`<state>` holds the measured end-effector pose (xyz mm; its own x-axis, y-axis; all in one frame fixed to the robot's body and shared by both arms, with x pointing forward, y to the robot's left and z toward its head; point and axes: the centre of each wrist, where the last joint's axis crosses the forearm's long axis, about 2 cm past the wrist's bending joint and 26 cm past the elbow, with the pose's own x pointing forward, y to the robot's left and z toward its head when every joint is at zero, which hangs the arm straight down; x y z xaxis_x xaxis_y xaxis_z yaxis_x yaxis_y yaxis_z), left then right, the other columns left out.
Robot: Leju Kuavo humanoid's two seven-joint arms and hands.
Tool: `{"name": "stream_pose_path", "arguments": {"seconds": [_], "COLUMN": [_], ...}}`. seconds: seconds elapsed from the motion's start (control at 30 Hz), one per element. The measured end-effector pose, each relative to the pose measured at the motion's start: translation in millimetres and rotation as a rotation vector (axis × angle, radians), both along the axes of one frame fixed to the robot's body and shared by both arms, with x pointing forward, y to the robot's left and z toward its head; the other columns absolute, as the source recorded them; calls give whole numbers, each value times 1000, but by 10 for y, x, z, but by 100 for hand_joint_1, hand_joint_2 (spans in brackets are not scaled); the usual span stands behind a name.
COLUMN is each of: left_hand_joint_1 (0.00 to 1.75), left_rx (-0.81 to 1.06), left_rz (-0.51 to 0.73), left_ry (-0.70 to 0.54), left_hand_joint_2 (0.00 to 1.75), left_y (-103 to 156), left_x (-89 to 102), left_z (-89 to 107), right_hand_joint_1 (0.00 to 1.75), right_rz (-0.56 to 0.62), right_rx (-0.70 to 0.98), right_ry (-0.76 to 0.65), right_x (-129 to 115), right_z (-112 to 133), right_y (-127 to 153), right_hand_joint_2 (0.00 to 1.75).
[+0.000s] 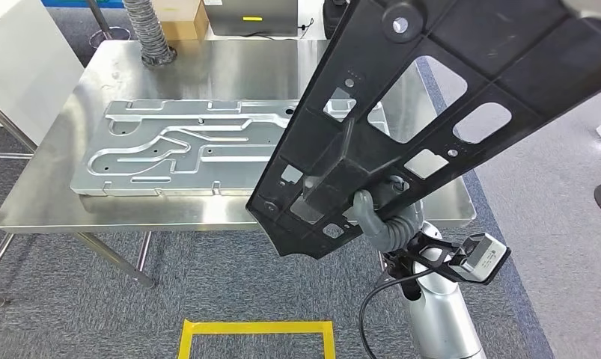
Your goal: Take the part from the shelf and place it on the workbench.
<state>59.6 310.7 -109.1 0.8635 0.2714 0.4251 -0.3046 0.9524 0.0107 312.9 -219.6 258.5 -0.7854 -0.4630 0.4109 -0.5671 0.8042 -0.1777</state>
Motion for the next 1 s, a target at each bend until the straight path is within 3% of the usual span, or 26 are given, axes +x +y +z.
{"name": "stream_pose_path", "arguments": {"seconds": [0.3, 0.6, 0.83, 1.0], "left_hand_joint_1": [0, 0, 0, 0], "left_rx": [-5, -10, -11, -8], "left_rz": [4, -5, -7, -3], "left_ry": [-2, -12, -19, -28], "left_hand_joint_2": [175, 175, 175, 175], "left_y": [-27, -54, -66, -73], "left_x": [-8, 34, 68, 94], "left_z": [-2, 3, 8, 12], "right_hand_joint_1": [175, 175, 175, 175], "right_rz": [3, -16, -34, -144], "right_rx": [4, 38, 43, 20], "right_ry": [-13, -151, -193, -172], "right_x": [12, 166, 247, 396], "right_z": [42, 558, 734, 759], "right_y": [-7, -133, -229, -343], "right_hand_joint_2": [175, 175, 175, 175]}}
